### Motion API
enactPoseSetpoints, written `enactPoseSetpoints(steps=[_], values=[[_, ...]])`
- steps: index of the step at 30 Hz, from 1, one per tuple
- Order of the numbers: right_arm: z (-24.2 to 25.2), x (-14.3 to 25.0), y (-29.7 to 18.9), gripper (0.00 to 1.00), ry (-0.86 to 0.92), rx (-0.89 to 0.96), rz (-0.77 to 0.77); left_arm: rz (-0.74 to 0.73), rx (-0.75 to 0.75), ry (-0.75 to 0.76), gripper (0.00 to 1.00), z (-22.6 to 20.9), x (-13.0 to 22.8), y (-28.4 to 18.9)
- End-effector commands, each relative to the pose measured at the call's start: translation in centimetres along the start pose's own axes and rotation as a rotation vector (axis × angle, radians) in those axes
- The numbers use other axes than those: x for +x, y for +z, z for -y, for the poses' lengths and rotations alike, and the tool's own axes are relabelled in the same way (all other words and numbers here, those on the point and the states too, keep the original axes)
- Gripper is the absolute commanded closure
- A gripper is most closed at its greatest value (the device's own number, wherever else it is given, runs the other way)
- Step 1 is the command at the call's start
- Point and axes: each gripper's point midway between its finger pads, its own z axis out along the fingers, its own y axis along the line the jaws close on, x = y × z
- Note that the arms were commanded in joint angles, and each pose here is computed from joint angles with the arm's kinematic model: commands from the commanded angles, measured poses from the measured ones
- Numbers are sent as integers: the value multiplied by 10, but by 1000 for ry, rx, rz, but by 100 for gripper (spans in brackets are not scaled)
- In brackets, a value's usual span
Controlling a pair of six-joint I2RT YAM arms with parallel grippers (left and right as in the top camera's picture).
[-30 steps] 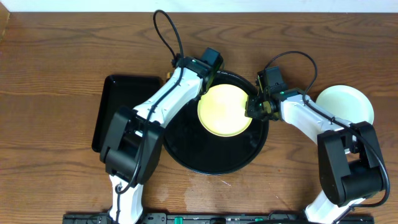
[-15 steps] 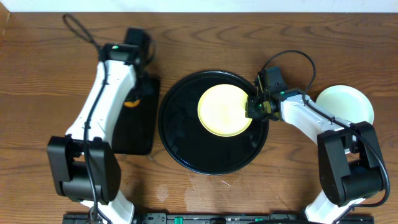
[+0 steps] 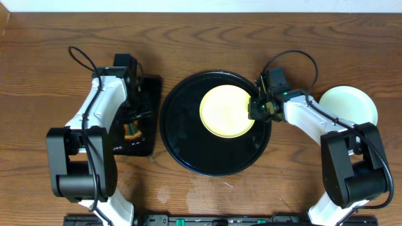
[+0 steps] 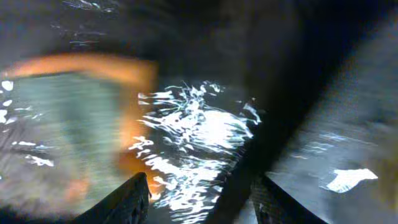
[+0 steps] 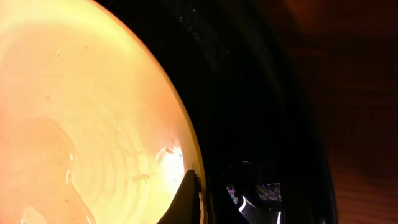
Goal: Clean dirty plates on tray and stack at the side
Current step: 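Put the sponge back on the black tray with the left gripper, then tilt the yellow plate up with the right gripper, steadying with the left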
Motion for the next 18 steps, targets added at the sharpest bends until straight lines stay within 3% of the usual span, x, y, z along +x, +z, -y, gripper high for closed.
enactPoseSetpoints(steps=[1, 6, 9, 18], values=[[37, 28, 19, 99, -52, 121, -91, -14, 310, 107, 45, 74, 8, -17], [22, 32, 20, 99, -102, 33, -112, 15, 359, 220, 46, 118, 19, -8], [20, 33, 20, 99, -107, 19, -117, 34, 377, 277, 69, 141, 28, -1], [16, 35, 20, 99, -106, -3, -123, 85, 317, 264, 70, 158, 30, 30]])
